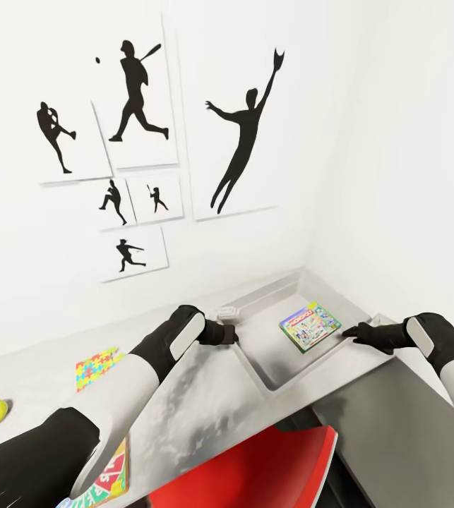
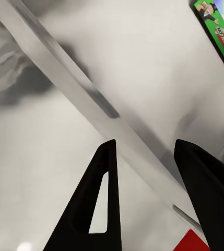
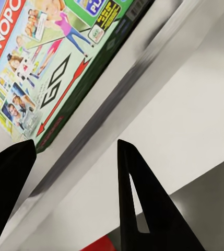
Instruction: Put all the toys in the child's room - the three board games (two on the bed and one on the table), the two jigsaw puzzles on the table, and the tennis ball on the table - inside the toy box on the table in the child's room.
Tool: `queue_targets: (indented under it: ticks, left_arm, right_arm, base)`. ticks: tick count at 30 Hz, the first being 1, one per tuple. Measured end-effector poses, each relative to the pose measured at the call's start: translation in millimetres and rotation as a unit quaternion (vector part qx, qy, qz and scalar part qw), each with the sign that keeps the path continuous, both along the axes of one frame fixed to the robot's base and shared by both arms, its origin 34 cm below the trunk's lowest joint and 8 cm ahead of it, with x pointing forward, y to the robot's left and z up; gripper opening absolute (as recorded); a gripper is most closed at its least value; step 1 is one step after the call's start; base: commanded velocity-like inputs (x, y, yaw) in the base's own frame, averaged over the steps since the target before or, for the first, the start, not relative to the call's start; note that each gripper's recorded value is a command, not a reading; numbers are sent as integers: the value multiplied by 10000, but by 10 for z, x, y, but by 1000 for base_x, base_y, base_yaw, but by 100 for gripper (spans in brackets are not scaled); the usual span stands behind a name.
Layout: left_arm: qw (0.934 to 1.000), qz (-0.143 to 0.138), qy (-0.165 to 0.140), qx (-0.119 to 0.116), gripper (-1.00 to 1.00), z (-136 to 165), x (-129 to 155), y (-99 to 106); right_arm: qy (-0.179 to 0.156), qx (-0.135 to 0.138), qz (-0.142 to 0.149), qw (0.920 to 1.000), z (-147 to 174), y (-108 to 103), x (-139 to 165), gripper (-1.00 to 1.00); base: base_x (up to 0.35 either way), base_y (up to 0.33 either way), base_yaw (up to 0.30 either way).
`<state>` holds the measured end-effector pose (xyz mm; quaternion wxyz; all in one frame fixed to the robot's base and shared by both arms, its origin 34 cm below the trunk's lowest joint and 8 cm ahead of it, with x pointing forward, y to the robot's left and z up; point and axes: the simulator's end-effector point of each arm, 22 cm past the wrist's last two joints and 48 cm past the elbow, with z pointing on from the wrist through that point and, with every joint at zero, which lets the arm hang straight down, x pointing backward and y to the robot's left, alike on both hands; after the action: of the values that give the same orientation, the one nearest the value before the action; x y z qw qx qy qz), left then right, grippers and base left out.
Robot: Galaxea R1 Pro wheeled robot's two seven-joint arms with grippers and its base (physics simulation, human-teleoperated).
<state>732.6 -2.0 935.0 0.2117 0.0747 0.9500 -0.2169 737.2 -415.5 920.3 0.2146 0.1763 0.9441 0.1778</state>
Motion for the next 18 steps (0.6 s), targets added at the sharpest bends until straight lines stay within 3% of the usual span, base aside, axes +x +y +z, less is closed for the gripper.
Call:
queue_targets:
  ticks: [13, 18]
  left_arm:
    - [10000, 0, -99, 1, -100, 129, 13, 2]
    - [9999, -2, -132, 3, -100, 178, 16, 3]
  right_arm:
    - [-101, 3, 1, 9999, 129, 2, 16, -100]
    - [-137, 4, 3, 9999, 176, 3, 20, -100]
  base:
    - [-95, 4, 0]
    - [-115, 157, 0]
